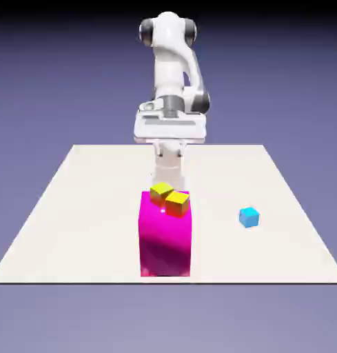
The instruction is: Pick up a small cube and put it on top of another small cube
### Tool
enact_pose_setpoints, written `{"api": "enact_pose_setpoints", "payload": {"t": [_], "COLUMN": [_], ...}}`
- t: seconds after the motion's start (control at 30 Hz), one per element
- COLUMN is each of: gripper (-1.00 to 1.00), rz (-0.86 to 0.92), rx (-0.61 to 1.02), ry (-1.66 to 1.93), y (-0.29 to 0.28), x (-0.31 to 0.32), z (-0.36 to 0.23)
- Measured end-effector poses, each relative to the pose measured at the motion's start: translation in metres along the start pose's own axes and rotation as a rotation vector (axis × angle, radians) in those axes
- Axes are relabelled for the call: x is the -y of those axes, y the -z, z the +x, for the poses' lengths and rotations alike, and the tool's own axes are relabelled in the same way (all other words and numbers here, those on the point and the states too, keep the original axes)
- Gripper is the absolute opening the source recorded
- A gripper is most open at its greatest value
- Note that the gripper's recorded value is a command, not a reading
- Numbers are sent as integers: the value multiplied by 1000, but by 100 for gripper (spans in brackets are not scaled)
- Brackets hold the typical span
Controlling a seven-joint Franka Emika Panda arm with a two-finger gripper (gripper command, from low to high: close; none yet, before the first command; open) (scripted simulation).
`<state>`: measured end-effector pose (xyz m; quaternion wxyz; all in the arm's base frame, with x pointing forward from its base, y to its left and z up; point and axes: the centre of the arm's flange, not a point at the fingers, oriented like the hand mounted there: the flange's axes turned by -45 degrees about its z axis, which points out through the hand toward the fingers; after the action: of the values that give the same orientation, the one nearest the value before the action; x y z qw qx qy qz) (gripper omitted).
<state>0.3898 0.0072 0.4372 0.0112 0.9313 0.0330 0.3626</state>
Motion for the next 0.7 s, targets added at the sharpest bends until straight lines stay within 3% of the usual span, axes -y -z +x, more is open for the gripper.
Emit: {"api": "enact_pose_setpoints", "payload": {"t": [0.27,0.5,0.7], "gripper": [0,0,0], "rz": [219,381,299], "rx": [309,604,650], "ry": [100,207,108], "y": [-57,-71,-104], "x": [112,200,128], "z": [-79,-180,-201]}}
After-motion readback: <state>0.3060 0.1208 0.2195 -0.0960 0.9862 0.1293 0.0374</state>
